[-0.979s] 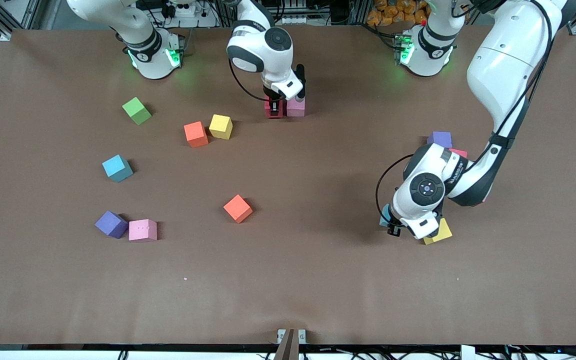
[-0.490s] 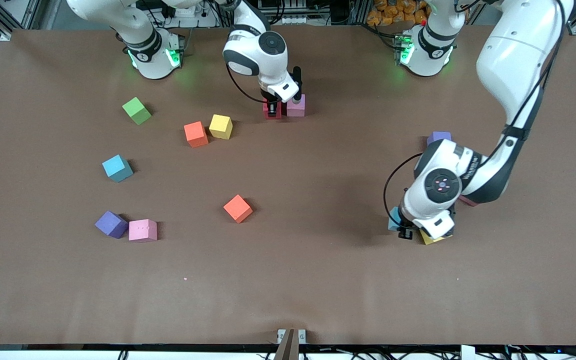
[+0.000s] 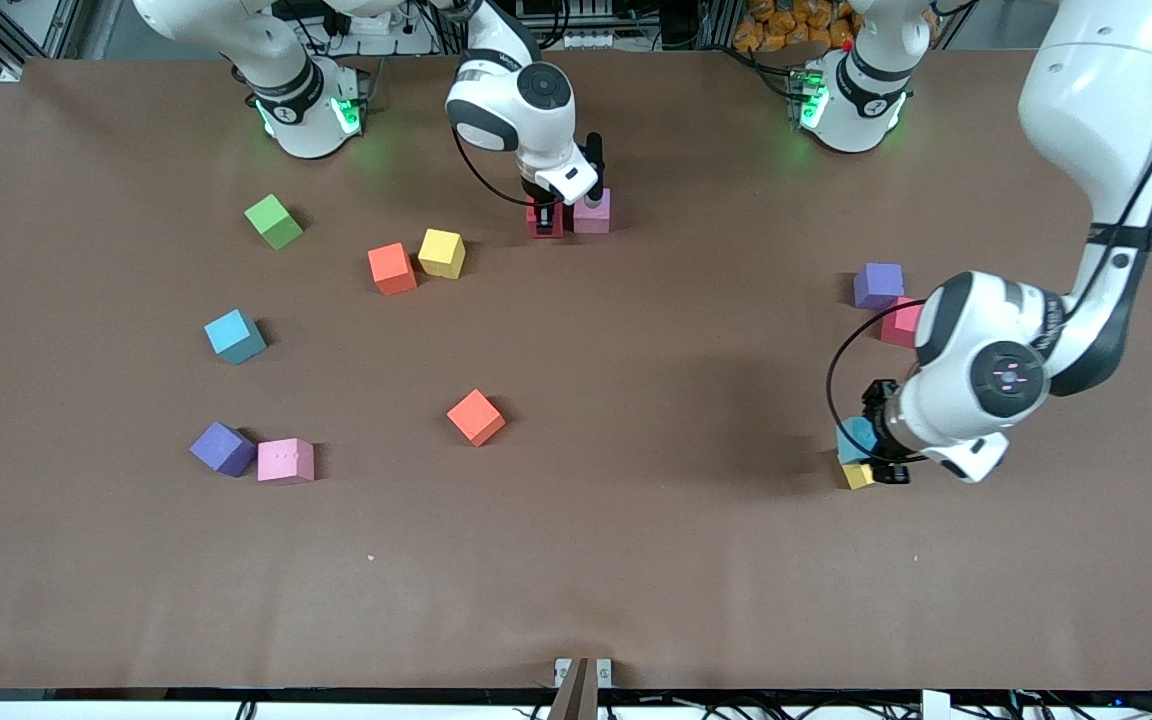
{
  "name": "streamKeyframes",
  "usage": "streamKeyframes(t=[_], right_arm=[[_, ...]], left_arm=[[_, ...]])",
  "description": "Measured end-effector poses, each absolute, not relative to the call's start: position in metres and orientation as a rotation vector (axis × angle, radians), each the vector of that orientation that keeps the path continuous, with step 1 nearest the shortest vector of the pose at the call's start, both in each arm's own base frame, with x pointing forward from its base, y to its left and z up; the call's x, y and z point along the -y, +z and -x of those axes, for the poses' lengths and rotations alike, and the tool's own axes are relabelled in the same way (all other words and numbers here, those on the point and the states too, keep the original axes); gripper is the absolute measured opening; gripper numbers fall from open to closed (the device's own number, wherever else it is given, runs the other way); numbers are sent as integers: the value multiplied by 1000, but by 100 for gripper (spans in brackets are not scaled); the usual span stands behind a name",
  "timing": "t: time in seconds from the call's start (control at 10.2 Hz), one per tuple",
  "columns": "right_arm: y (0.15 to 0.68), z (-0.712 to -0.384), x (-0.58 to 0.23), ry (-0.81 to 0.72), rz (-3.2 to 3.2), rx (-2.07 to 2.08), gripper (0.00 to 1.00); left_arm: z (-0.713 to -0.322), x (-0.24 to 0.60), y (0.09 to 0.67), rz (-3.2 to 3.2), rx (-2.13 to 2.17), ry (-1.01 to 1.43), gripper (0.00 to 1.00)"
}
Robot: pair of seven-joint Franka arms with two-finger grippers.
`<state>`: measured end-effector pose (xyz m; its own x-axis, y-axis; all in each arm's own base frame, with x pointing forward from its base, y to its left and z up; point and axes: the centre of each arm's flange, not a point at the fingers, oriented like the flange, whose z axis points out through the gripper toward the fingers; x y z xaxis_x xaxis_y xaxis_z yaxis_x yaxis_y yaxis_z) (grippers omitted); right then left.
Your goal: Form number 2 with 11 blocks
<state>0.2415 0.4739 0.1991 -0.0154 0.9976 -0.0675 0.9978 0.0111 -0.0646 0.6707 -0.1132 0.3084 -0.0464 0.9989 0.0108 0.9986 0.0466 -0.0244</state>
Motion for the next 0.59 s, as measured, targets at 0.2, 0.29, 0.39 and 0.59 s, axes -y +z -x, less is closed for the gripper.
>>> streamKeyframes(t=[0.2,0.29,0.39,0.59], right_arm=[[199,-242,-473,-148,-2214,-2223,56],[199,-243,-473,-150,-2218,-2219,56],[199,-244,-473,-150,-2221,-2216,56],[199,-245,-472,-152,-2226,-2211,56]], left_arm=[[-667,107,320,2109,2284,14,57],[-665,99,320,2083,2302,11,57],[-666,82,322,2050,2334,8,57],[-669,54,328,2006,2385,9,57]])
